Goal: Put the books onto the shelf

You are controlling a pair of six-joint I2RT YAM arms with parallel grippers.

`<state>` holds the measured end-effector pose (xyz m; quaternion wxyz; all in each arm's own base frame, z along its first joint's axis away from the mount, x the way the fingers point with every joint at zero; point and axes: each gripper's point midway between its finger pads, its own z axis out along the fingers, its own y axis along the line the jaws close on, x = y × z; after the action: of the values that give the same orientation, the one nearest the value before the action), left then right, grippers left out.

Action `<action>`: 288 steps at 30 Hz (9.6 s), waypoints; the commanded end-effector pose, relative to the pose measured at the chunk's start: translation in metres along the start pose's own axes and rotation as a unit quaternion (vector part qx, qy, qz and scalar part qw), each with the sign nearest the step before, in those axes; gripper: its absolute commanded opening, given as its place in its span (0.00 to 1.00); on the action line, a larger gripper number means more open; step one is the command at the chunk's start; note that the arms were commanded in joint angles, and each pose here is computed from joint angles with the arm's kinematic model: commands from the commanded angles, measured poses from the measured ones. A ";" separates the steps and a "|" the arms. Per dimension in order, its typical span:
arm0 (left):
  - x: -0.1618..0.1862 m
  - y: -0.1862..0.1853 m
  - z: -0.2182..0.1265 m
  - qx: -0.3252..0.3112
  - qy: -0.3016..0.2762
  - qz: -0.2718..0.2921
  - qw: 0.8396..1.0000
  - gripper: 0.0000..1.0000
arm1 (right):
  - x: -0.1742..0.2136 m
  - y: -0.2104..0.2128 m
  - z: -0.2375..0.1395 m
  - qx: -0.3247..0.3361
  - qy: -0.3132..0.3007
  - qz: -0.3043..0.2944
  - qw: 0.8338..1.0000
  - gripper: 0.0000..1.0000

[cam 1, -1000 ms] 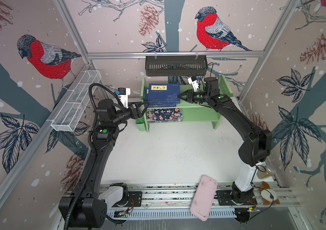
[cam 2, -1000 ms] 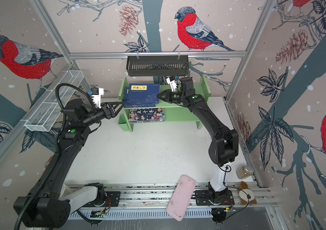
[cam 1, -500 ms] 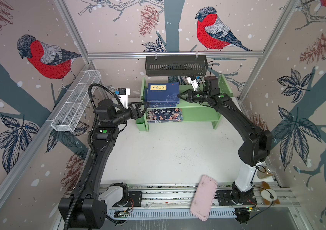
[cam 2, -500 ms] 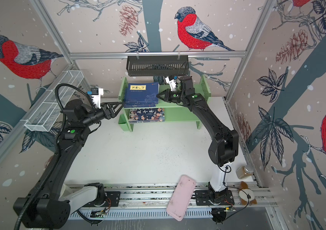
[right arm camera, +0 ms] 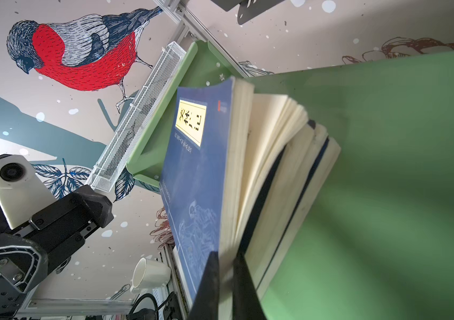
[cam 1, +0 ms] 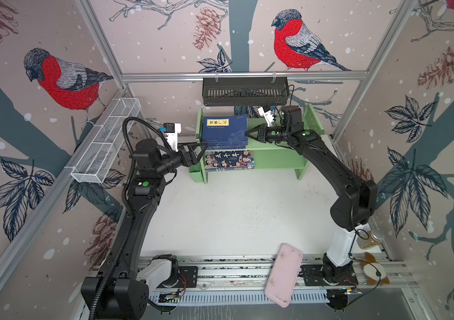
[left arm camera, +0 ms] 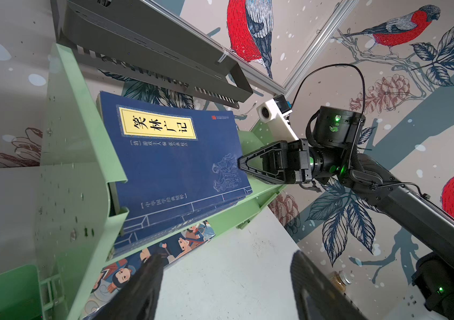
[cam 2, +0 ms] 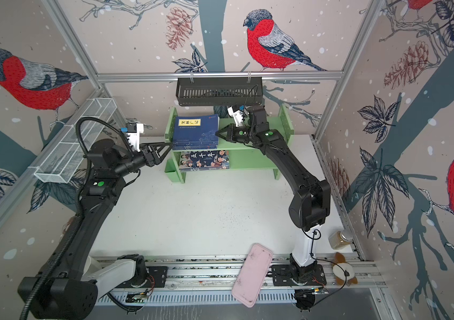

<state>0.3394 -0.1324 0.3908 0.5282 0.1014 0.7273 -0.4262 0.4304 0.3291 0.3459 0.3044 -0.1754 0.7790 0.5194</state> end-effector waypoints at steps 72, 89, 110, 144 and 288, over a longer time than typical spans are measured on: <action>0.003 0.051 0.002 -0.111 -0.013 0.182 0.977 0.71 | 0.002 0.009 0.003 -0.039 0.028 0.008 0.999 0.04; 0.009 0.065 0.008 -0.122 -0.011 0.206 0.971 0.71 | 0.000 0.004 0.008 -0.025 0.017 0.017 0.999 0.26; 0.023 0.070 0.014 -0.106 0.010 0.263 0.959 0.65 | 0.014 0.025 -0.055 0.107 -0.097 -0.177 0.973 0.51; 0.027 0.084 0.027 -0.123 0.006 0.287 0.950 0.57 | 0.046 0.017 -0.017 0.162 -0.059 -0.271 0.947 0.53; 0.043 0.056 -0.009 -0.136 0.061 0.242 0.959 0.94 | 0.045 0.071 -0.085 0.167 -0.157 -0.322 0.919 0.66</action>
<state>0.3625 -0.1040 0.3437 0.6126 0.2246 0.7386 -0.1698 0.3425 0.2851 0.3741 0.5731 -0.2880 0.7241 0.2537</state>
